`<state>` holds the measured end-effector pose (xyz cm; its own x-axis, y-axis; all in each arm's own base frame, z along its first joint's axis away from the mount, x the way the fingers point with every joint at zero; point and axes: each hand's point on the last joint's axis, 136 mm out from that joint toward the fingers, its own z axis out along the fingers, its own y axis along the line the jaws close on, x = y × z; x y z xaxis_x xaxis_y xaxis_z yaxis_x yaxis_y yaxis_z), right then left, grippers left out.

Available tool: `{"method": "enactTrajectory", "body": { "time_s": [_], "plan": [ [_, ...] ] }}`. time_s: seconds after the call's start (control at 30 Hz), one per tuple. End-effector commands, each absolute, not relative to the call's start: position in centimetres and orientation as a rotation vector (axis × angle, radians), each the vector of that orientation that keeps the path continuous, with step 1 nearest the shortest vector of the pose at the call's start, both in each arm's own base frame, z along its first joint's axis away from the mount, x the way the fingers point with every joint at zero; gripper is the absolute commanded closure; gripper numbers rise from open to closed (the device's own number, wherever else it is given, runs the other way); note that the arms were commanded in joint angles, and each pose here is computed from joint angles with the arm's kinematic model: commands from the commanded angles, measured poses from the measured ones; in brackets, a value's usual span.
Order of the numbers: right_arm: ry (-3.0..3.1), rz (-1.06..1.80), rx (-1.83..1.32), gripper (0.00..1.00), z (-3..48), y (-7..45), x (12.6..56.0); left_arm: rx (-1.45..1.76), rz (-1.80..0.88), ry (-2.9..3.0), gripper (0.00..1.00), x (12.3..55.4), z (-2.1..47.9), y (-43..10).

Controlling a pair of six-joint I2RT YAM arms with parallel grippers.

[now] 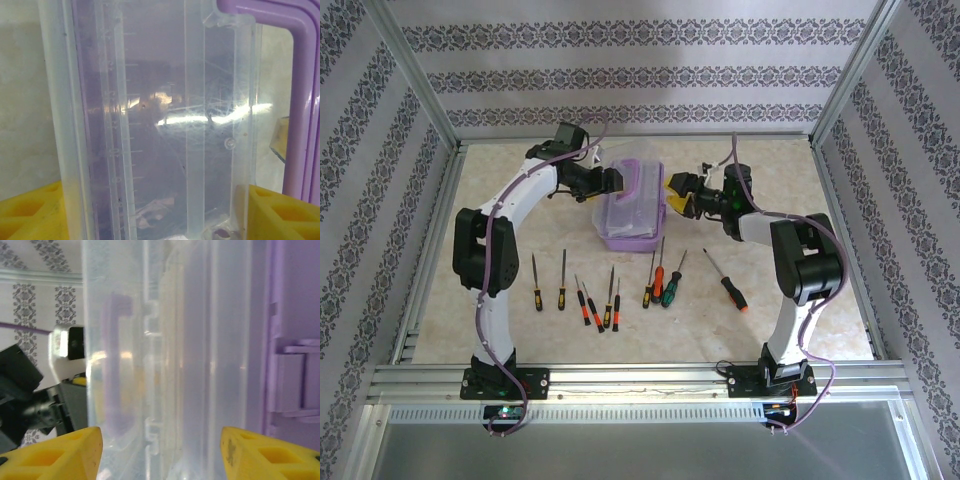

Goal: Pack the tool kit

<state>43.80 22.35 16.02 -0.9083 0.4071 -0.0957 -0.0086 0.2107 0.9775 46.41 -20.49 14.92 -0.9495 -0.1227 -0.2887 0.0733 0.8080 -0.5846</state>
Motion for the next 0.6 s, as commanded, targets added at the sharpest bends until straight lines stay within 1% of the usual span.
{"method": "enactTrajectory", "body": {
  "time_s": [0.0, 0.17, 0.33, 0.37, 0.43, 0.57],
  "plan": [
    [2.139, 1.721, 0.247, 0.33, 19.2, 24.0, 43.3, -0.069, -1.045, 2.576, 0.57, 47.0, 16.9, -21.1],
    [2.172, 1.710, 0.183, 0.32, 19.6, 26.2, 42.7, -0.080, -1.133, 2.517, 0.55, 47.1, 17.7, -21.3],
    [2.186, 1.707, 0.170, 0.32, 19.5, 27.1, 42.7, -0.070, -1.130, 2.505, 0.53, 46.8, 18.4, -21.3],
    [2.184, 1.708, 0.164, 0.32, 19.7, 27.3, 42.7, -0.066, -1.129, 2.505, 0.50, 46.8, 18.4, -21.2],
    [2.178, 1.711, 0.160, 0.33, 20.0, 27.4, 42.7, -0.064, -1.128, 2.507, 0.38, 46.7, 18.6, -21.2],
    [2.176, 1.708, 0.154, 0.34, 20.6, 27.5, 43.0, -0.046, -1.130, 2.500, 0.21, 46.4, 19.4, -21.1]
  ]
}}
